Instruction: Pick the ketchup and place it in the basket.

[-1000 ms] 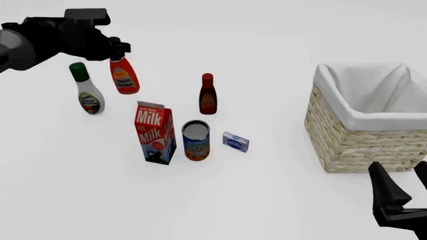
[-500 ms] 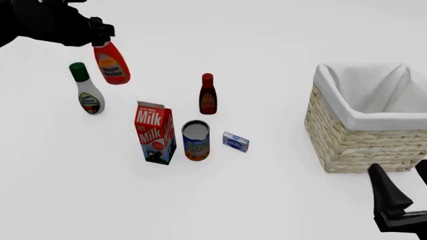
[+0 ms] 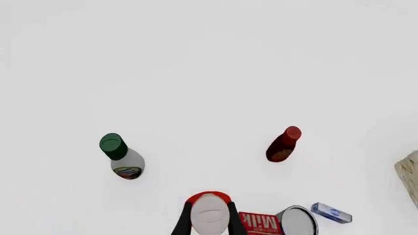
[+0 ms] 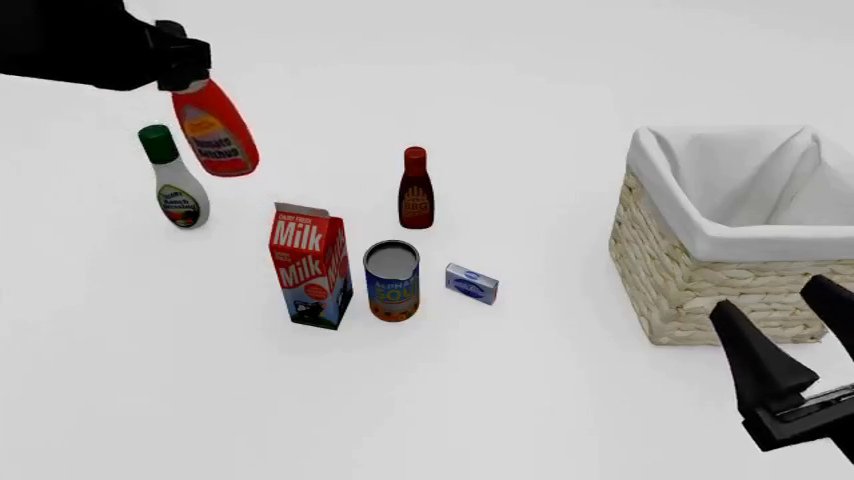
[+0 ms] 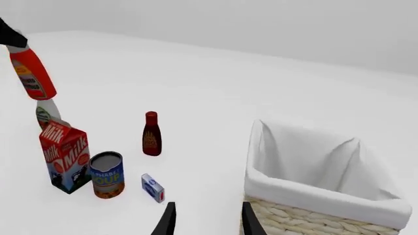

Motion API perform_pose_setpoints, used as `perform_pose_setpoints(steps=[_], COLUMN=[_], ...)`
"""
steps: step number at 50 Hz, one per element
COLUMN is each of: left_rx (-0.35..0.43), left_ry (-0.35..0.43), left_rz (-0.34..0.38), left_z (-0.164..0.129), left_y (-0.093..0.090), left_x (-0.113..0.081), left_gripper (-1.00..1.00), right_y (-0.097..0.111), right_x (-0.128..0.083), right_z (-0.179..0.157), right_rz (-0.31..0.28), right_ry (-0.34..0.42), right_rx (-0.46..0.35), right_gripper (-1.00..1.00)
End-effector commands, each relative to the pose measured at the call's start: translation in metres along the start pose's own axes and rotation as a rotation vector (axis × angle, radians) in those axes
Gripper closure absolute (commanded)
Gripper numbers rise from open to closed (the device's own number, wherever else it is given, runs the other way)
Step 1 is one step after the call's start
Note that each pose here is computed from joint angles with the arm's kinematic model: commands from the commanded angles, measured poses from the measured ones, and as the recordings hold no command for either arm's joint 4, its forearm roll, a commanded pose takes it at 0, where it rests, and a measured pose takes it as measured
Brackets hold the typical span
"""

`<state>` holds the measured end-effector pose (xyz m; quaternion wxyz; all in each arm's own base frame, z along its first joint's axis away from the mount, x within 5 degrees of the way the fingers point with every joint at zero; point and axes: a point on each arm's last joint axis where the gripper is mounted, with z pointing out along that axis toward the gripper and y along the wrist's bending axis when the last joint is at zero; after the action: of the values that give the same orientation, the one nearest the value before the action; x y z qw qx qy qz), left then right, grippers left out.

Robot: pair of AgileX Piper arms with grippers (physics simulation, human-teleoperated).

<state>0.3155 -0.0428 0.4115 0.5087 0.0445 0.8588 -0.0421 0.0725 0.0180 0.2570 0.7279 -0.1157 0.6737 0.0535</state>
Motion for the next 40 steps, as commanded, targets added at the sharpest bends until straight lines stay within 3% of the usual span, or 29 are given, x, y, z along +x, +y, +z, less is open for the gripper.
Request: perform_pose_setpoints(steps=[1, 20, 40], left_rx=[0.069, 0.141, 0.228], left_ry=[0.002, 0.021, 0.061], left_rz=[0.062, 0.103, 0.179], left_z=[-0.033, -0.069, -0.076], left_y=[-0.022, -0.041, -0.065], left_x=[0.007, 0.009, 0.019], left_gripper=[1.00, 1.00, 1.00], right_y=[0.008, 0.023, 0.044], right_x=[-0.020, -0.058, -0.093], right_z=[0.008, 0.020, 0.038], right_rz=[-0.001, -0.020, -0.032], right_ry=[-0.009, -0.035, -0.004], right_rx=[-0.122, -0.304, -0.461], right_gripper=[-1.00, -1.00, -1.00])
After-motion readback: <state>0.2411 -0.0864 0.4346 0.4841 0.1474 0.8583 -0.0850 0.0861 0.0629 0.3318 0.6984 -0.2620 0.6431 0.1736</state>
